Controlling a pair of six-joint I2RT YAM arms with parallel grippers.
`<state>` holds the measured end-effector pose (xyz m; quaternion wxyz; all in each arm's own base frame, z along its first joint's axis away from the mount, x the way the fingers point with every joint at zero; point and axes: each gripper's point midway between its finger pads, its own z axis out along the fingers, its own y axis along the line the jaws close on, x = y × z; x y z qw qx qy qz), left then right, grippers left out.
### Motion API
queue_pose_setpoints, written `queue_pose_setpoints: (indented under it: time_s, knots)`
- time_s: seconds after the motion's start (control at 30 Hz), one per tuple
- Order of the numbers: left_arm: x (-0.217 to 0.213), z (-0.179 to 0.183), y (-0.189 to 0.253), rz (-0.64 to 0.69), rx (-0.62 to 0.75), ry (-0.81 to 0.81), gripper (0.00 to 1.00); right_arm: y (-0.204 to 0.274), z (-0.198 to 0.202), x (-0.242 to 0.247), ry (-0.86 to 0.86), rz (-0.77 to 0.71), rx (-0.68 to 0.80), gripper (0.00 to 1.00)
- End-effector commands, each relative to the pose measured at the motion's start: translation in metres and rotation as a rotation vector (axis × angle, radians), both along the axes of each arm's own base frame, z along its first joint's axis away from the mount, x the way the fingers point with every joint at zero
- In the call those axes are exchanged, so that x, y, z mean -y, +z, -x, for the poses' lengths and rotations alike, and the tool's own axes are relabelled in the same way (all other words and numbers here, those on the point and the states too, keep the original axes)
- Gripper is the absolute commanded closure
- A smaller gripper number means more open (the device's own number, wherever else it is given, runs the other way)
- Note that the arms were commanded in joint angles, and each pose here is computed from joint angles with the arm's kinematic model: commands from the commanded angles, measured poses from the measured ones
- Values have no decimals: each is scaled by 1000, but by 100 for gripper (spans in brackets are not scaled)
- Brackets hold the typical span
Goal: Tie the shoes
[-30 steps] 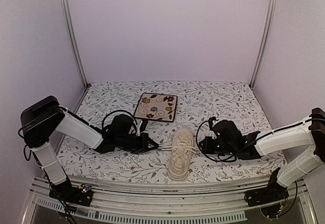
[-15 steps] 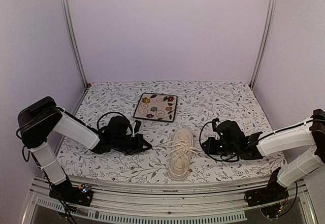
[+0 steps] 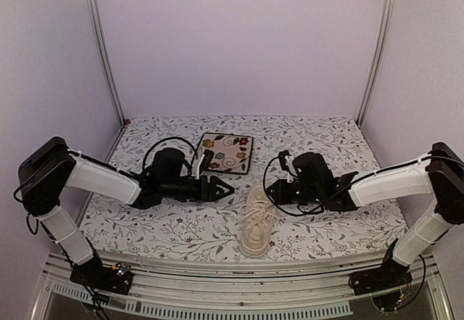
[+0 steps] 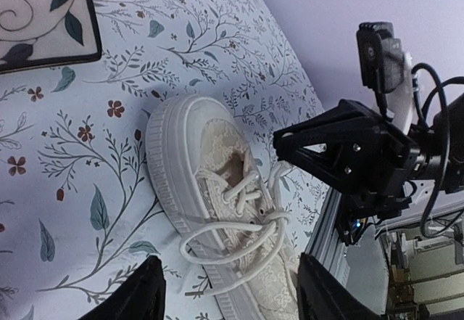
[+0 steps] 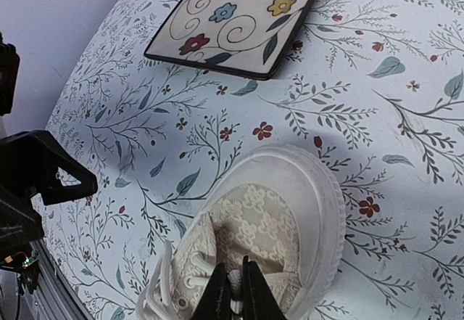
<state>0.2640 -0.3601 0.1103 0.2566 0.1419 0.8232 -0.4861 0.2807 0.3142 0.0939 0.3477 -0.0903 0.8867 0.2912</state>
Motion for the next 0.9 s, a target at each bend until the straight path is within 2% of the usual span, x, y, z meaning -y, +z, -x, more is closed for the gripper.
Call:
queue_pose_setpoints:
  time_s: [0.0,0.07,0.23,0.37,0.47,0.6,0.87]
  knots:
    - [7,12,-17,-7,-45,-46,38,-2,-14,-16,28,9,19,87]
    - [11,15,-18,7,-54,-48,37,-2,-15,-20,35,-1,15,77]
    - [19,18,-20,39,-74,-60,35,10,-5,-16,68,-52,16,39]
    - [21,21,-27,42,-95,-67,31,22,12,4,85,-106,33,23]
    - [23,24,-30,50,-112,-72,29,21,26,21,102,-140,32,19]
    - [25,25,-31,47,-112,-71,28,1,48,38,132,-163,13,20]
    - [25,27,-34,35,-121,-69,29,-12,56,25,258,-143,23,39]
